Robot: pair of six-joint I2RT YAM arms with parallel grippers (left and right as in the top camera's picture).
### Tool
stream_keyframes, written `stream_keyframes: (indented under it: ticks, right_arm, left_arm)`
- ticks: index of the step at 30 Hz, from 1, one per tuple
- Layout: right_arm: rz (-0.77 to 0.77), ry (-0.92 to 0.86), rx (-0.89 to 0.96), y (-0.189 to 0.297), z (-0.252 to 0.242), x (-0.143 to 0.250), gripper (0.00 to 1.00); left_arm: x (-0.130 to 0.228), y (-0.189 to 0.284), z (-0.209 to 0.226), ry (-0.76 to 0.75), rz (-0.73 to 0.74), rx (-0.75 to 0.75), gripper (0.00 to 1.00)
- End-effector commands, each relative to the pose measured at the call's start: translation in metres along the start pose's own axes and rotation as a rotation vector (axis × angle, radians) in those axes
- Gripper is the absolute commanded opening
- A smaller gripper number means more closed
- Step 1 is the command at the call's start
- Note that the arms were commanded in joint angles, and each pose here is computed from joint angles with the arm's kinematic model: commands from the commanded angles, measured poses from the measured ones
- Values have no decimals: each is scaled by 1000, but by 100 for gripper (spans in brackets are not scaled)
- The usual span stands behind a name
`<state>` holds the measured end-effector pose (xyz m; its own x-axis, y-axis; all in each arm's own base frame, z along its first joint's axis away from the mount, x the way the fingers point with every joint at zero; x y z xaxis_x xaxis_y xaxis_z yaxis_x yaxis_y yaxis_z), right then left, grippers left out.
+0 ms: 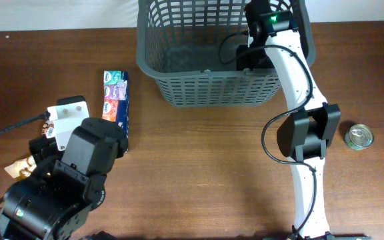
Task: Pack container
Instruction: 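Lower the Knorr jar into the basket and open the right gripper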
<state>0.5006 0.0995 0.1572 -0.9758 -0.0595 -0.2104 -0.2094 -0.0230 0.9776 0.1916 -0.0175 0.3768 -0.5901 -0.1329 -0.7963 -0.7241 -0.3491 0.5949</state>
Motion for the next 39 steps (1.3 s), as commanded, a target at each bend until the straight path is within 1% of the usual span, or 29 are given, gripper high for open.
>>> stream_keyframes:
  ticks: [1, 7, 9, 12, 14, 17, 22, 28, 30, 32, 36, 39]
  right_arm:
    - [1, 13, 18, -2, 1, 0, 31]
    - [1, 13, 18, -2, 1, 0, 34]
    - [1, 13, 18, -2, 1, 0, 39]
    - [1, 13, 18, -2, 1, 0, 43]
    - [1, 13, 18, -2, 1, 0, 47]
    - [1, 13, 18, -2, 1, 0, 49]
    - [1, 13, 18, -2, 1, 0, 59]
    - [1, 13, 18, -2, 1, 0, 84]
    - [1, 13, 18, -2, 1, 0, 85]
    - [1, 13, 18, -2, 1, 0, 90]
    - [1, 13, 18, -2, 1, 0, 92]
    - [2, 13, 14, -2, 1, 0, 96]
  left_arm:
    - [-1, 1, 1, 2, 3, 6, 100]
    - [-1, 1, 1, -1, 6, 5, 100]
    - [-1, 1, 1, -1, 6, 5, 100]
    - [-1, 1, 1, 0, 5, 5, 100]
    - [-1, 1, 1, 0, 5, 5, 100]
    - [-1, 1, 1, 0, 5, 5, 100]
    - [-1, 1, 1, 0, 5, 5, 100]
    - [-1, 1, 1, 0, 5, 5, 100]
    - [-1, 1, 1, 0, 5, 5, 100]
    - [-1, 1, 1, 0, 5, 5, 100]
    - [-1, 1, 1, 0, 5, 5, 100]
    - [-1, 1, 1, 0, 5, 5, 100]
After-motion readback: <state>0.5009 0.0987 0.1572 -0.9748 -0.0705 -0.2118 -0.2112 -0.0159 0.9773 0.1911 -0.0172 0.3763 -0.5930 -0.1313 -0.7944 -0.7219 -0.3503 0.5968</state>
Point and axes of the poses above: each gripper's point midway between its finger pads, its own y axis back along the fingers, its own z axis along the line the jaws close on, x = y × z, the point moved 5 cm from there along y, back along the fingers, and after that the axes turned 5 degrees about y, right-handed, at the moved point
